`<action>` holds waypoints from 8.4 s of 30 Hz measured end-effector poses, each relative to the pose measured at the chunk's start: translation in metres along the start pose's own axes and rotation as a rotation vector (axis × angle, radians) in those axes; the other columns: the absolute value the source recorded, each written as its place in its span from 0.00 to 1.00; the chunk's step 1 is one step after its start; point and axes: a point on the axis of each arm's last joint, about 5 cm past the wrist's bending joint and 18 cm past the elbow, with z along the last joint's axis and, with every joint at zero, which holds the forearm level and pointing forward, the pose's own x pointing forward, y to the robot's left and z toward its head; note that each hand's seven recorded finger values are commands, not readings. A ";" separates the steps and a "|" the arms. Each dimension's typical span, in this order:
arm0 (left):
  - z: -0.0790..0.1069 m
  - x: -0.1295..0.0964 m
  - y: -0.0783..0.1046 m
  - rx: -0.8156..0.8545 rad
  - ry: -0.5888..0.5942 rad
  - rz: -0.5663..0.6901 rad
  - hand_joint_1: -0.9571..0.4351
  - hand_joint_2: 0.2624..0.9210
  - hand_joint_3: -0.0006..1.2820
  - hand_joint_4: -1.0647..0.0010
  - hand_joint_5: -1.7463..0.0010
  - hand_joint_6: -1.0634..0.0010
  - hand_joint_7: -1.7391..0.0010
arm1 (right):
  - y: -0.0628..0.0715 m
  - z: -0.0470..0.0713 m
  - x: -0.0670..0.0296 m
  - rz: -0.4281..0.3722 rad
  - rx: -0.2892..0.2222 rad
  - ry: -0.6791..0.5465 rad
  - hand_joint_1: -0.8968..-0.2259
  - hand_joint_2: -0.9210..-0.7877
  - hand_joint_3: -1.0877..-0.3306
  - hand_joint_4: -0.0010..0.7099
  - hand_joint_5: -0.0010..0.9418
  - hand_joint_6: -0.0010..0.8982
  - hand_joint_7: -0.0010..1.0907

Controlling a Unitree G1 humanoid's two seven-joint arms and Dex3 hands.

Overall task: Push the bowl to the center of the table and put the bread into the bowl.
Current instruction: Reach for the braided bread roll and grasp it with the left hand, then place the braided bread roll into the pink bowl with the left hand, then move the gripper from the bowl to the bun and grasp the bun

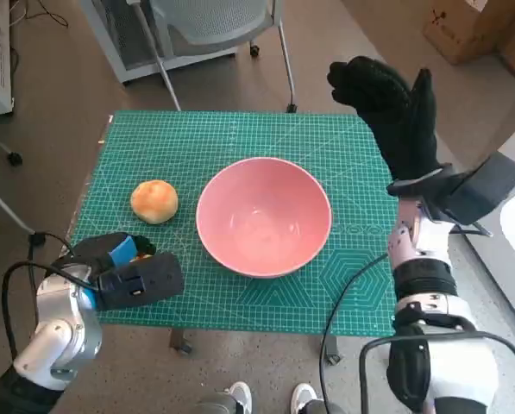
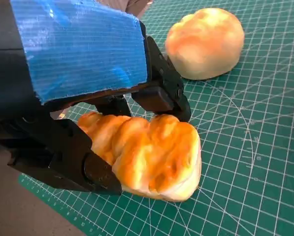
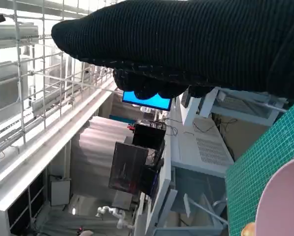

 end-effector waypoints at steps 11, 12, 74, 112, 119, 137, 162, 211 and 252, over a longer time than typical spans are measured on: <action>-0.004 0.002 0.000 -0.011 0.019 0.022 0.69 0.97 0.09 0.41 0.23 0.36 0.43 | 0.000 -0.001 -0.0012 -0.001 0.002 0.003 0.31 0.00 0.43 0.30 0.00 0.42 0.00; -0.004 0.002 -0.001 -0.011 0.020 0.024 0.69 0.98 0.08 0.41 0.24 0.37 0.41 | 0.000 -0.001 -0.0013 -0.002 0.002 0.004 0.31 0.00 0.44 0.30 0.00 0.42 0.00; 0.061 -0.055 0.092 0.019 -0.359 0.519 0.69 1.00 0.03 0.32 0.39 0.39 0.31 | 0.004 -0.006 -0.0074 -0.005 -0.032 0.025 0.27 0.00 0.52 0.30 0.00 0.40 0.00; 0.126 0.038 0.070 -0.017 -0.457 0.258 0.69 1.00 0.05 0.38 0.26 0.37 0.42 | -0.006 -0.009 -0.0281 -0.030 -0.041 0.030 0.34 0.00 0.47 0.25 0.01 0.39 0.01; 0.126 0.041 0.071 -0.044 -0.479 0.226 0.78 1.00 0.12 0.46 0.24 0.53 0.48 | -0.005 -0.009 -0.0278 -0.051 -0.043 0.035 0.29 0.00 0.51 0.27 0.01 0.40 0.01; 0.129 0.025 0.080 -0.193 -0.569 0.088 0.59 0.82 0.01 0.94 1.00 0.74 1.00 | -0.004 -0.010 -0.0268 -0.050 -0.043 0.049 0.28 0.00 0.53 0.33 0.02 0.39 0.00; 0.062 -0.057 0.096 -0.213 -0.743 0.509 0.58 0.73 0.00 0.94 1.00 0.73 0.99 | -0.004 -0.012 -0.0281 -0.045 -0.029 0.062 0.32 0.00 0.53 0.31 0.00 0.37 0.00; 0.003 -0.025 0.077 -0.097 -0.153 0.296 0.69 0.67 0.00 0.99 1.00 0.80 1.00 | -0.004 -0.011 -0.0226 0.002 0.004 0.058 0.34 0.00 0.43 0.28 0.00 0.38 0.01; 0.046 0.073 0.075 -0.024 -0.055 0.123 0.64 0.67 0.00 1.00 1.00 0.82 1.00 | -0.015 -0.003 -0.0255 -0.016 -0.055 0.061 0.36 0.00 0.40 0.30 0.01 0.40 0.01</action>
